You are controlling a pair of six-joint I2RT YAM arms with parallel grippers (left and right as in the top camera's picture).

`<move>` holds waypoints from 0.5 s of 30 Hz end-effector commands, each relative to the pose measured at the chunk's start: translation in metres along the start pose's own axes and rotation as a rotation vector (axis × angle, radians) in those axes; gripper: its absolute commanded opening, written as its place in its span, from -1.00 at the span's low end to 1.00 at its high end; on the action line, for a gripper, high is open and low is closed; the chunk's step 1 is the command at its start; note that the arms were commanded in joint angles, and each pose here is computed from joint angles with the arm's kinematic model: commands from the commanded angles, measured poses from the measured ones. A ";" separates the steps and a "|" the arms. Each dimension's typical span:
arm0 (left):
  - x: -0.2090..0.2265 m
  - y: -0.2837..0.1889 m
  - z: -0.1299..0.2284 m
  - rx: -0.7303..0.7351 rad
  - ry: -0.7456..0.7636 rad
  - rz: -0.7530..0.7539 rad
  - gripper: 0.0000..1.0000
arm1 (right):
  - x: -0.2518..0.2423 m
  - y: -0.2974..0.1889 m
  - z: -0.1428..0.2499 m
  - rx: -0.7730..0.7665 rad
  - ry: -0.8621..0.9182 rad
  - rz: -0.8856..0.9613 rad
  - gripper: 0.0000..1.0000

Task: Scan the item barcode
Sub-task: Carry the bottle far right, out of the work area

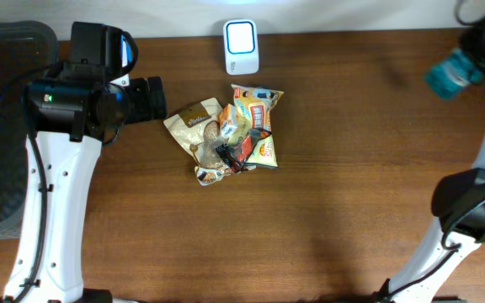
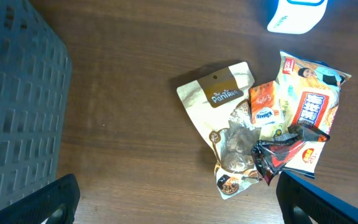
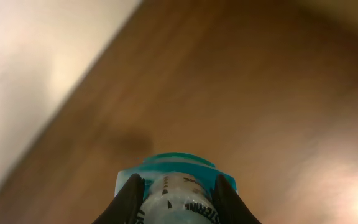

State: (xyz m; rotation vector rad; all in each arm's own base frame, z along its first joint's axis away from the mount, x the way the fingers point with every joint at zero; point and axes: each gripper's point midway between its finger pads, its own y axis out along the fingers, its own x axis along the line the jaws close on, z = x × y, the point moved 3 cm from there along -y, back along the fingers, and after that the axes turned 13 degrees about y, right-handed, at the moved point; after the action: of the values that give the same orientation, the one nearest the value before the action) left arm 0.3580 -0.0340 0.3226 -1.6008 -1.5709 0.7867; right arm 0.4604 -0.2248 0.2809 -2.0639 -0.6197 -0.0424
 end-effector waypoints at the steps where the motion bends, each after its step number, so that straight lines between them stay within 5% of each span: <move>1: 0.003 0.000 -0.001 0.000 -0.015 -0.011 0.98 | -0.041 -0.001 -0.040 -0.105 -0.013 0.111 -0.92; 15: 0.003 0.000 -0.001 0.000 -0.015 -0.011 0.98 | -0.179 0.100 -0.083 -0.055 0.179 0.346 -0.90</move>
State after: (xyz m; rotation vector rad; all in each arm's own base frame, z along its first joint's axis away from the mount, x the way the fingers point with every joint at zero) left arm 0.3580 -0.0341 0.3226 -1.6011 -1.5706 0.7869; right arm 0.3782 -0.3870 0.1968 -2.1201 -0.1910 -0.0181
